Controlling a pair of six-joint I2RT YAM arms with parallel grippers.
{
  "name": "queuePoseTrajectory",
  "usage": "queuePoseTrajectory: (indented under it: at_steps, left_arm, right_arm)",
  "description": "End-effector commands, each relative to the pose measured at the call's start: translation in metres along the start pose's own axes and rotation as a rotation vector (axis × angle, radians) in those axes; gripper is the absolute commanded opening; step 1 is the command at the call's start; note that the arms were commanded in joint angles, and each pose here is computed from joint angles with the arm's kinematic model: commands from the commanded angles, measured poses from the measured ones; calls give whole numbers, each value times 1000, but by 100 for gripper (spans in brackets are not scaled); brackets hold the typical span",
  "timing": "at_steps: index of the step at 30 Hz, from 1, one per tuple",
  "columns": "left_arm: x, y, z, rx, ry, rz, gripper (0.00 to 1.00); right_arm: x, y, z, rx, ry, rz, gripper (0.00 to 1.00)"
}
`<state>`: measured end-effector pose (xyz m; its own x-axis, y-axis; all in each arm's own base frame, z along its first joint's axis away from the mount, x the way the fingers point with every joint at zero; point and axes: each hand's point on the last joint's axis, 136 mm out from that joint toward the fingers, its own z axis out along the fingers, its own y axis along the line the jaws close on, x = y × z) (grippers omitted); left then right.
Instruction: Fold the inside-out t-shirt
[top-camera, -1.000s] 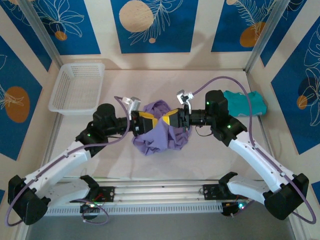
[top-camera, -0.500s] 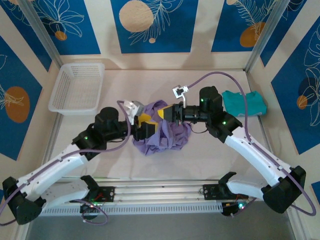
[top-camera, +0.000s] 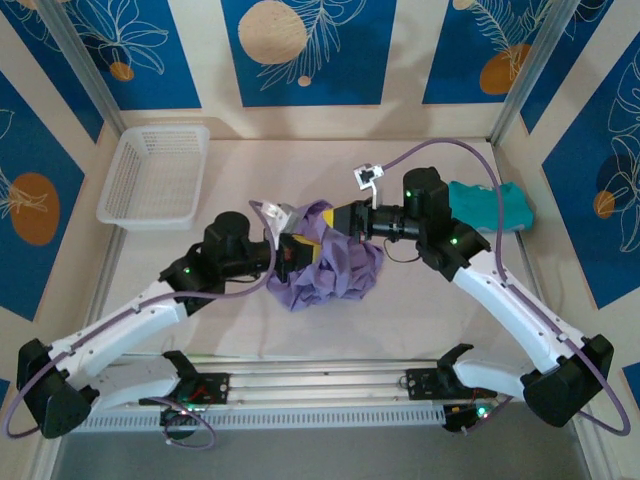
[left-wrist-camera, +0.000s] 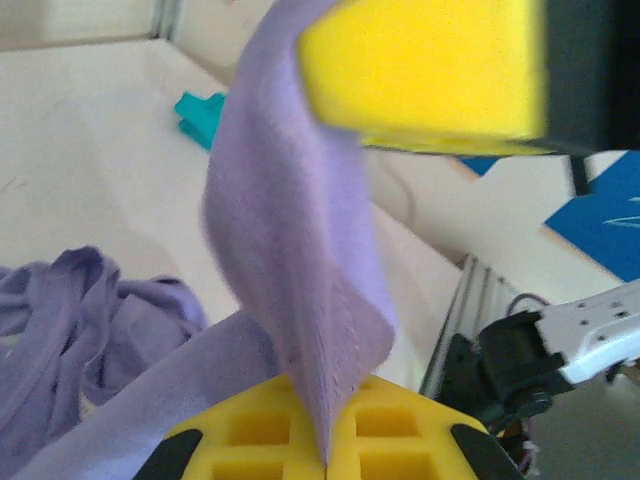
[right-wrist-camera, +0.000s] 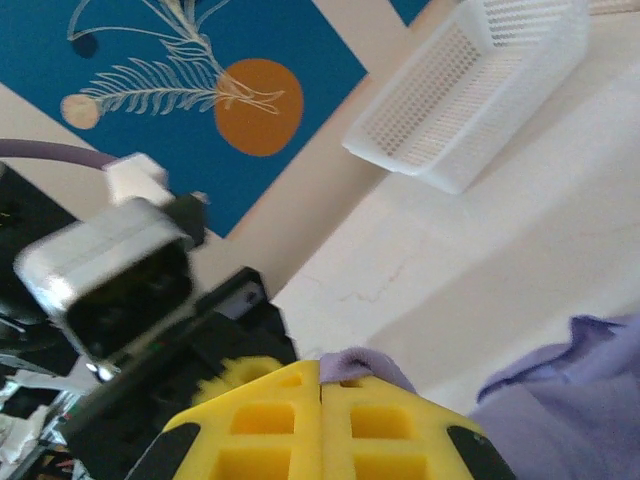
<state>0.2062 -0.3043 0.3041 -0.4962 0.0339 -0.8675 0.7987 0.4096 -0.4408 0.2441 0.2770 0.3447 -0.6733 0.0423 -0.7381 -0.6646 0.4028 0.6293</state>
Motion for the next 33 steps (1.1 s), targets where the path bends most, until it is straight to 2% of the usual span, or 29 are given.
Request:
queuePoseTrajectory:
  at_steps: [1,7,10,18,20,26,29,33]
  left_arm:
    - [-23,-19,-18,140,-104,-24,0]
    - [-33,-5,-26,151,-150,-114,0]
    - [-34,2,-27,131,-155,-125,0]
    - [-37,4,-27,132,-165,-136,0]
    - [-37,4,-28,130,-165,-138,0]
    - [-37,15,-31,100,-190,-172,0]
    - [-36,28,-33,62,-216,-205,0]
    - [-32,45,-38,27,-248,-245,16]
  right_arm:
    - [5,-22,-8,123,40,-47,15]
    - [26,-11,-24,98,77,-194,33]
    - [39,1,-28,40,66,-251,39]
    - [63,-3,0,-2,117,-256,44]
    - [62,-2,8,-15,123,-245,38]
    - [50,7,7,-57,86,-222,1]
    - [39,20,-4,-160,47,-194,0]
    - [26,34,-13,-289,2,-168,0]
